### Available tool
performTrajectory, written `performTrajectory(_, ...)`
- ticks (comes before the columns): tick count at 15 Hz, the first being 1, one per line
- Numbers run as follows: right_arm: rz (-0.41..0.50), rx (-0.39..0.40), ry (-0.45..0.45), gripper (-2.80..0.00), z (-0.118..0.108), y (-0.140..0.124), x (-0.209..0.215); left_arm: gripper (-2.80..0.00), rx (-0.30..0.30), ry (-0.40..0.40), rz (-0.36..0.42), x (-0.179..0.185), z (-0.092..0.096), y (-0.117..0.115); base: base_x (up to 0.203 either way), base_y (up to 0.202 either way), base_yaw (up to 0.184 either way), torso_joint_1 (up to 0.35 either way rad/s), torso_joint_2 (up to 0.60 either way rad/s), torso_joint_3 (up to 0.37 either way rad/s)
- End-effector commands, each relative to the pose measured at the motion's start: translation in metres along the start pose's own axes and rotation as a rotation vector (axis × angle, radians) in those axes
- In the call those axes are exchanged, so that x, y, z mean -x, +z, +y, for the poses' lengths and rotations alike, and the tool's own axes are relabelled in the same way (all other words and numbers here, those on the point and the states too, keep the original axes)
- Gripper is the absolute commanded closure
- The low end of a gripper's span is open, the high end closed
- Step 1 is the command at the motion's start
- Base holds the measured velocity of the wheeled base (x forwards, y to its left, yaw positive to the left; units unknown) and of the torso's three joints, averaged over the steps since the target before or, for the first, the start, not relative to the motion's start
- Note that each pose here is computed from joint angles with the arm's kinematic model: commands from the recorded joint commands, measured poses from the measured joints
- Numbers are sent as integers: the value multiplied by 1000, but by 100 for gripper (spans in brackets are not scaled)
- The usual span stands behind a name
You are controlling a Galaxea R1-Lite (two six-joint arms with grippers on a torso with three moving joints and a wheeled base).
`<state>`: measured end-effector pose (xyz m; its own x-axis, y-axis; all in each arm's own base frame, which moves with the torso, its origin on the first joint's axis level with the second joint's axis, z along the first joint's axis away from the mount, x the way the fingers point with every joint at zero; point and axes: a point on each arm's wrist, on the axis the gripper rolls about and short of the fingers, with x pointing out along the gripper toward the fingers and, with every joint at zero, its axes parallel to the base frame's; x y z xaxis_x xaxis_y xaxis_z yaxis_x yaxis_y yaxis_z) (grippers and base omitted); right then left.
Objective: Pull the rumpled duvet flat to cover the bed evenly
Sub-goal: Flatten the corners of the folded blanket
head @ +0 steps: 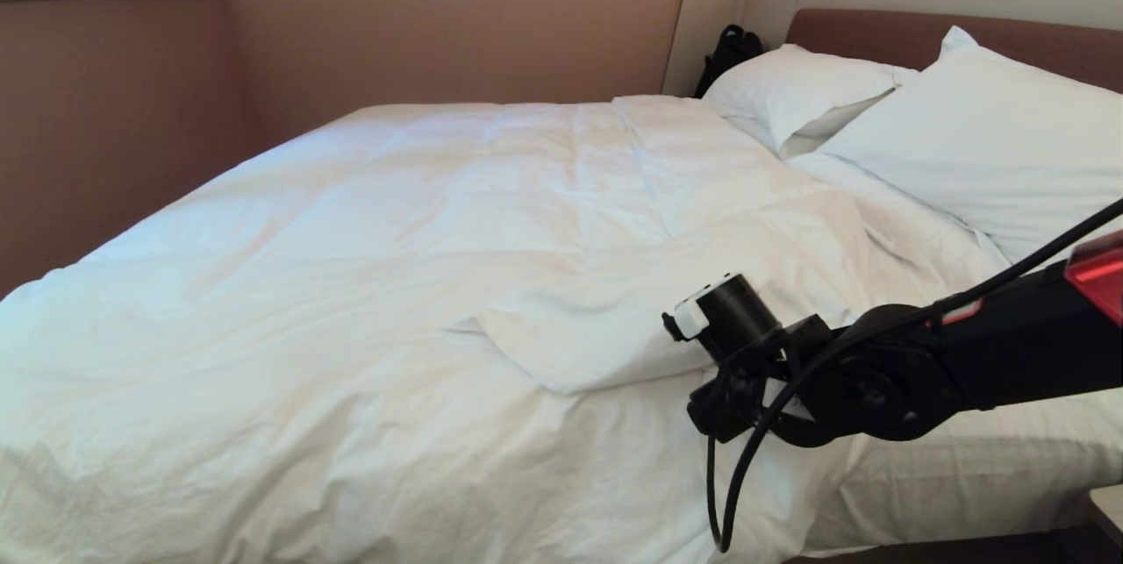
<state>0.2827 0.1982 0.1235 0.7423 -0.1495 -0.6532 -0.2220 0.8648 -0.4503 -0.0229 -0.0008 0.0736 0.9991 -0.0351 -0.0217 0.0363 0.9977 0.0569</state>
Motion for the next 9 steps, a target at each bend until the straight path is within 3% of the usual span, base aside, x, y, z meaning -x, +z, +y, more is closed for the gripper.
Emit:
performTrajectory(1, 26, 15, -135, -280, 4, -4, -10, 0, -1, 0, 0, 0, 0, 0, 0, 0, 0, 0, 0, 0)
performTrajectory(9, -42, -27, -161, -280, 10, 3, -19, 0, -1, 0, 0, 0, 0, 0, 0, 0, 0, 0, 0, 0)
